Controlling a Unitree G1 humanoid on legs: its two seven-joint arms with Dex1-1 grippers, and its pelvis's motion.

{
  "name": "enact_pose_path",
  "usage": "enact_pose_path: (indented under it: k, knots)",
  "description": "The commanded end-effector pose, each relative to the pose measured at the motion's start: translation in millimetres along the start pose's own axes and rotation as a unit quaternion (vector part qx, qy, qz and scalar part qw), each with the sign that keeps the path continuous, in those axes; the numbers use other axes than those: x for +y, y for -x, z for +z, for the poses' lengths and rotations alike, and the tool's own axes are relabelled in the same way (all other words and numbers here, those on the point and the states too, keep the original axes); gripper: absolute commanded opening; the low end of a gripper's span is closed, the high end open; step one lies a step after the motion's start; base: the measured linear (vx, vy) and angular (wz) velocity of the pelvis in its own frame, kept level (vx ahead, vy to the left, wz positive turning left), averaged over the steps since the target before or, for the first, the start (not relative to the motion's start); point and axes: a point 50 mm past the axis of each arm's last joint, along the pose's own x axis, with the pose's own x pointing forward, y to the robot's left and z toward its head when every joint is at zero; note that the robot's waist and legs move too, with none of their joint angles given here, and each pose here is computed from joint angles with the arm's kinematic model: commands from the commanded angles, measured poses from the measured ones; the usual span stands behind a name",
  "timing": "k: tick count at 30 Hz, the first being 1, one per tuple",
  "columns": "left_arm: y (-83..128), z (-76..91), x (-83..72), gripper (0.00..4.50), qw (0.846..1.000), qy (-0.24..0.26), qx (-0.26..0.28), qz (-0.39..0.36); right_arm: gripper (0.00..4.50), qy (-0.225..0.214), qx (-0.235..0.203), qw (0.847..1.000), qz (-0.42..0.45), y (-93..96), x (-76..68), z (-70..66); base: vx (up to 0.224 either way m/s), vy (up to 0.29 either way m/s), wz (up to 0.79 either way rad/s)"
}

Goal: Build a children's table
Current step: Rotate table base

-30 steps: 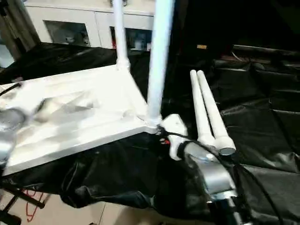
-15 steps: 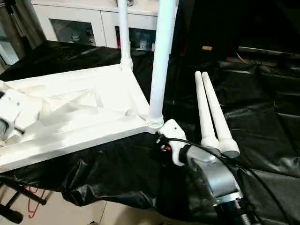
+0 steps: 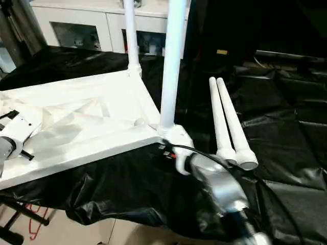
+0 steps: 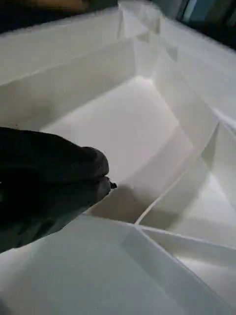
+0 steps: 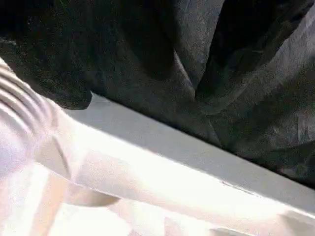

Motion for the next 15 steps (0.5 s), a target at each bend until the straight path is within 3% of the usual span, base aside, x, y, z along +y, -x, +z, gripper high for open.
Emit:
enact_pose_path:
  k: [1,6,9,15]
  knots:
    - [-2,-5.0,-24.6,0.03,0.996,0.020,0.014,-0.085,3.88,0.011,0.003,1.000,-0.006,-4.3,-2.1,1.5,0.000,0.000,0.00]
    - [6,5.6,-51.6,0.03,0.976,0.023,-0.001,-0.216,3.88,0.012,0.013,1.000,-0.025,-14.5,-9.7,-0.3,0.000,0.000,0.00]
    - [8,8.5,-57.7,0.03,0.970,0.023,-0.008,-0.243,3.88,0.013,0.015,0.999,-0.029,-16.2,-11.5,-0.7,0.000,0.000,0.00]
    - [17,31.5,-82.2,0.03,0.936,0.004,-0.056,-0.348,3.88,0.011,0.013,0.999,-0.051,-20.3,-20.1,1.0,0.000,0.000,0.00]
